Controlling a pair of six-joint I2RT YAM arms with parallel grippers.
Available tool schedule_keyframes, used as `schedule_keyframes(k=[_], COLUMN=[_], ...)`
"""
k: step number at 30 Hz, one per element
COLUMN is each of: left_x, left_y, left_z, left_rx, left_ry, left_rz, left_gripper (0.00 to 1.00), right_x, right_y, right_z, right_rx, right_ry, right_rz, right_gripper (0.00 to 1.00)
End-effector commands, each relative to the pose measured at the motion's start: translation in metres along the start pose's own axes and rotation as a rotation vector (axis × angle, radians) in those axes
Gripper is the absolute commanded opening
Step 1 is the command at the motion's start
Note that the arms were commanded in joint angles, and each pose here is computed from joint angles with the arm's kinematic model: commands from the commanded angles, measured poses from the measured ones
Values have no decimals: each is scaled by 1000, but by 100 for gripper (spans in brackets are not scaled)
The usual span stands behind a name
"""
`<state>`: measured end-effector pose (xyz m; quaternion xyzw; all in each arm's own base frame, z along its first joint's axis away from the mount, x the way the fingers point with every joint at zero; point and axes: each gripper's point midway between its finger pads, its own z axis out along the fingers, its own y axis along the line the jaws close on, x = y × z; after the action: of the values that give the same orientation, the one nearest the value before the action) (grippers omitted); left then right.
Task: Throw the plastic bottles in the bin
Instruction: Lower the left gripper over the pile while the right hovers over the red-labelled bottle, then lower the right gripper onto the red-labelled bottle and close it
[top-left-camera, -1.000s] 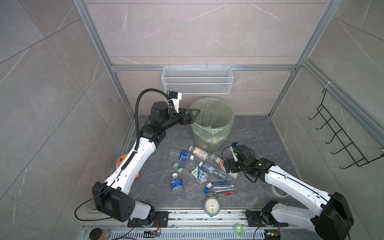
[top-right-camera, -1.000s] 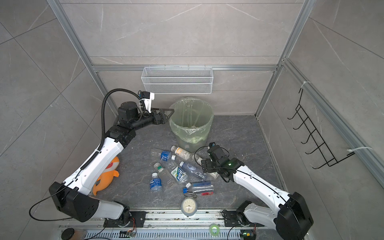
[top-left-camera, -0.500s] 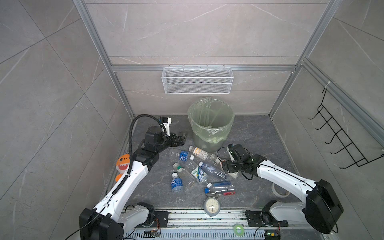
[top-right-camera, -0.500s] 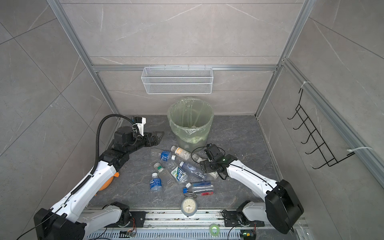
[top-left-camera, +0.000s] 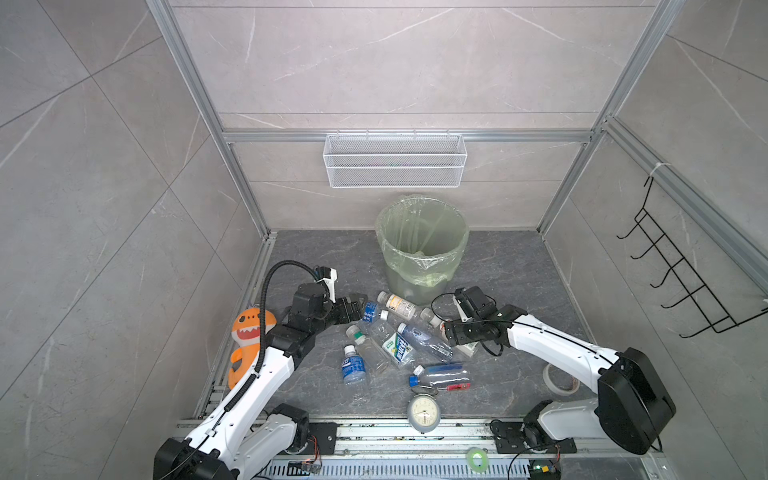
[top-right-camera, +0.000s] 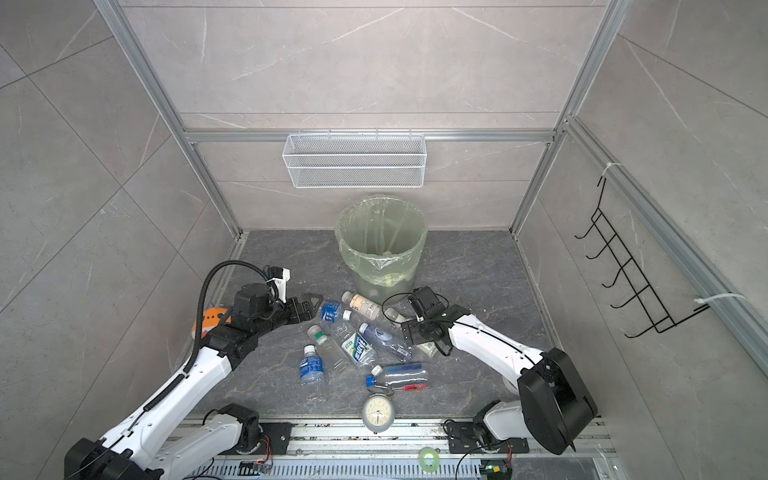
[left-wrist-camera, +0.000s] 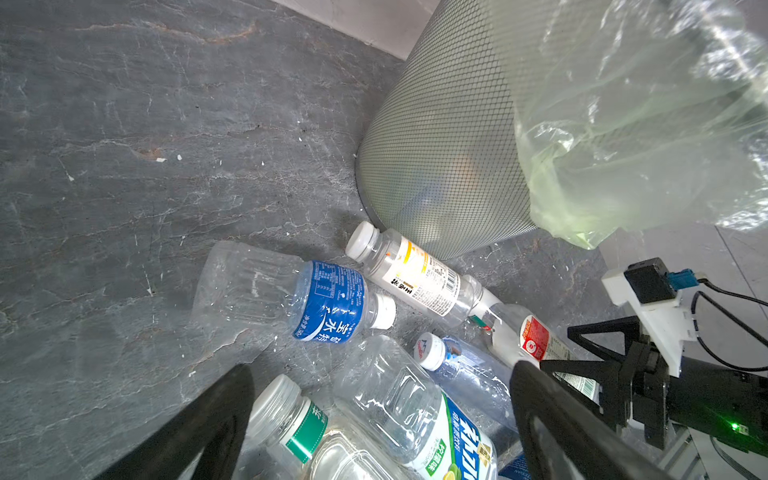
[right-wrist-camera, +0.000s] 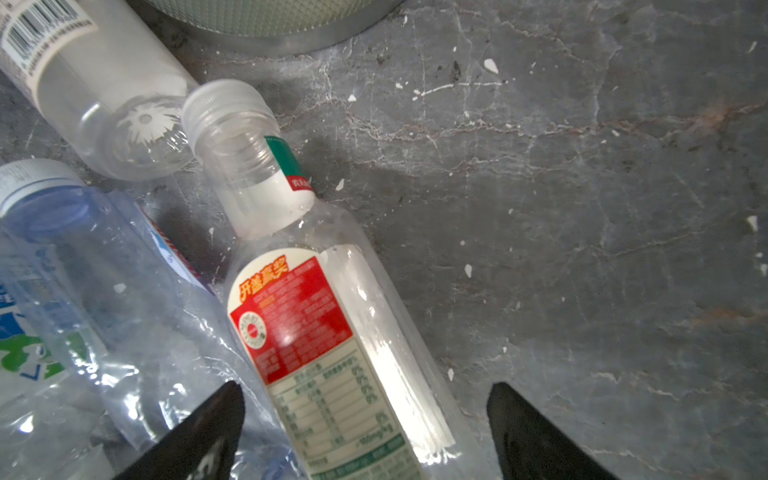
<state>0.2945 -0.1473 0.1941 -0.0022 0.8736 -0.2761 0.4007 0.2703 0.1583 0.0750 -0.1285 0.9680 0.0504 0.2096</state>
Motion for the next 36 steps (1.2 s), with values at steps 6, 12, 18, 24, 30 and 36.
schedule_keyframes(k=[6,12,18,24,30,36], left_x=[12,25,35,42,46,49], left_y=[12,20,27,32,33,35], left_z=[7,16,18,19,20,22], left_rx=[-29,-30,-45,-54,-47,-49], left_ry=[24,21,35,45,43,44], left_rz=[-20,-34,-37,-43,-44,-50], left_gripper=[98,98,98,98,98,98], right_x=[0,1,4,8,12,13], right_y=[4,-1,-7,-11,-15,-12], right_z=[4,8,10,12,9,7], right_rx=[-10,25,60,82,91,76], right_ry=[36,57,69,87,75,74], right_rz=[-16,-21,-12,3,33,67], right_gripper=[92,93,92,91,89,87])
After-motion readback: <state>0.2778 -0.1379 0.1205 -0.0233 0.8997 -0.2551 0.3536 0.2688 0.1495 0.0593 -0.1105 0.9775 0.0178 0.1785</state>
